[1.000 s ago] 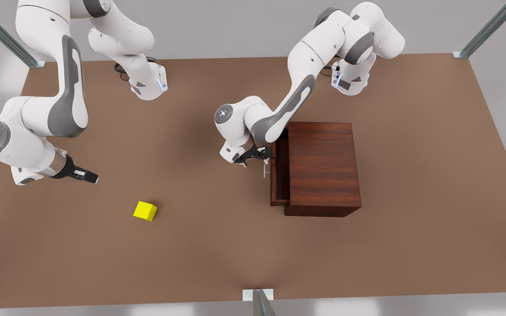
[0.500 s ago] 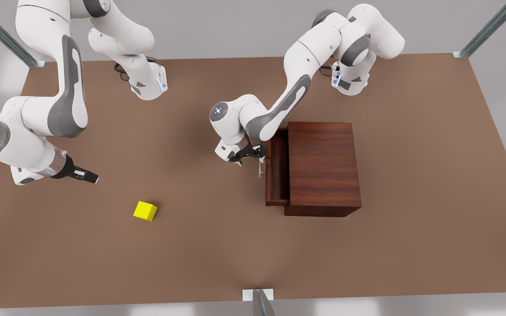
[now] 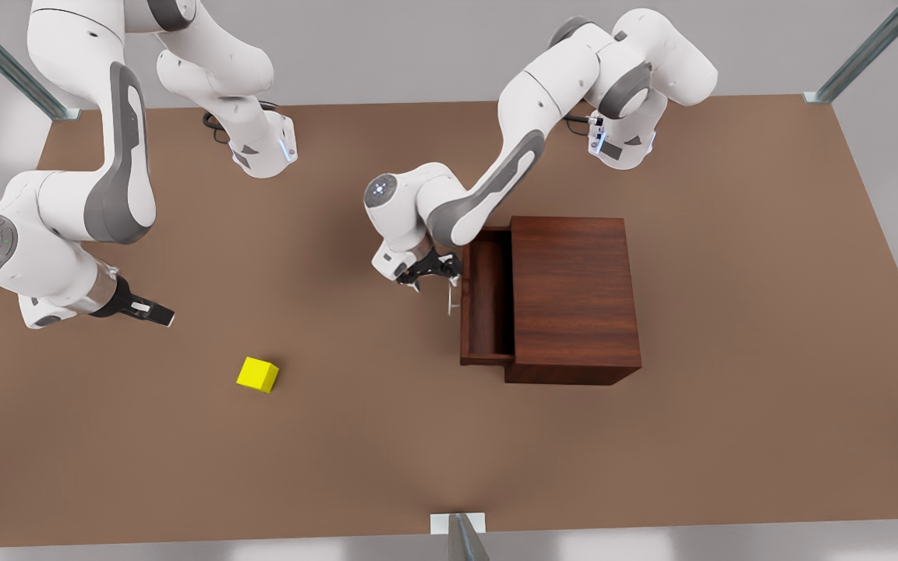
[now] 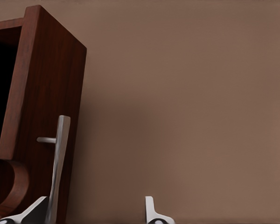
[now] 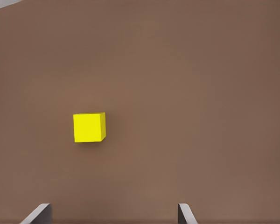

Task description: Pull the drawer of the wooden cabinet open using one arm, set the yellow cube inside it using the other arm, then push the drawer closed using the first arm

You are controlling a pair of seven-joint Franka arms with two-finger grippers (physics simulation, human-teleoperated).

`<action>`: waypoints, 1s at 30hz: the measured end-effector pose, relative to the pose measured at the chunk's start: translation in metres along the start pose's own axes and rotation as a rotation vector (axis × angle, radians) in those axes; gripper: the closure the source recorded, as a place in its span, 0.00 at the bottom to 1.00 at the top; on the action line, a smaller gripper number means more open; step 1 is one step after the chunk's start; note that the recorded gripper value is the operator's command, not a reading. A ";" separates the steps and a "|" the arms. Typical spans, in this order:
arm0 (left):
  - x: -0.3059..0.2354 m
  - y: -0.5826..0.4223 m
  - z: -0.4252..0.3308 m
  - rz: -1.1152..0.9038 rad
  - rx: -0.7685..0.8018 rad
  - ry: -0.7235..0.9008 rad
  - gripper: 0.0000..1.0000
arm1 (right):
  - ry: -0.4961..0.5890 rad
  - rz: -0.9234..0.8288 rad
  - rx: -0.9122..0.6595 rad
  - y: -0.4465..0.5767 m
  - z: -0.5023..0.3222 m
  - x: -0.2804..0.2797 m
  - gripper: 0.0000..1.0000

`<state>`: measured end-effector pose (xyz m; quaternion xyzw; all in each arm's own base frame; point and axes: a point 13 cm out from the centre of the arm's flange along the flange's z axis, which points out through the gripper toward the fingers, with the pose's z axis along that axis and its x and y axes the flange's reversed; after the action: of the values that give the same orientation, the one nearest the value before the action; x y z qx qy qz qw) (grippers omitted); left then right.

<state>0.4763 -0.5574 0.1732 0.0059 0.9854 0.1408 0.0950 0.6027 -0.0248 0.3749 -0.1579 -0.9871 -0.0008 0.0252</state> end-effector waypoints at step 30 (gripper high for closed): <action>-0.119 0.300 -0.167 -0.317 0.021 0.168 0.00 | 0.008 -0.059 0.013 0.100 0.037 -0.018 0.00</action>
<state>0.5566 -0.3204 0.4365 -0.1604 0.9799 0.1137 0.0335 0.6495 0.0651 0.3366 -0.1287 -0.9912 0.0041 0.0302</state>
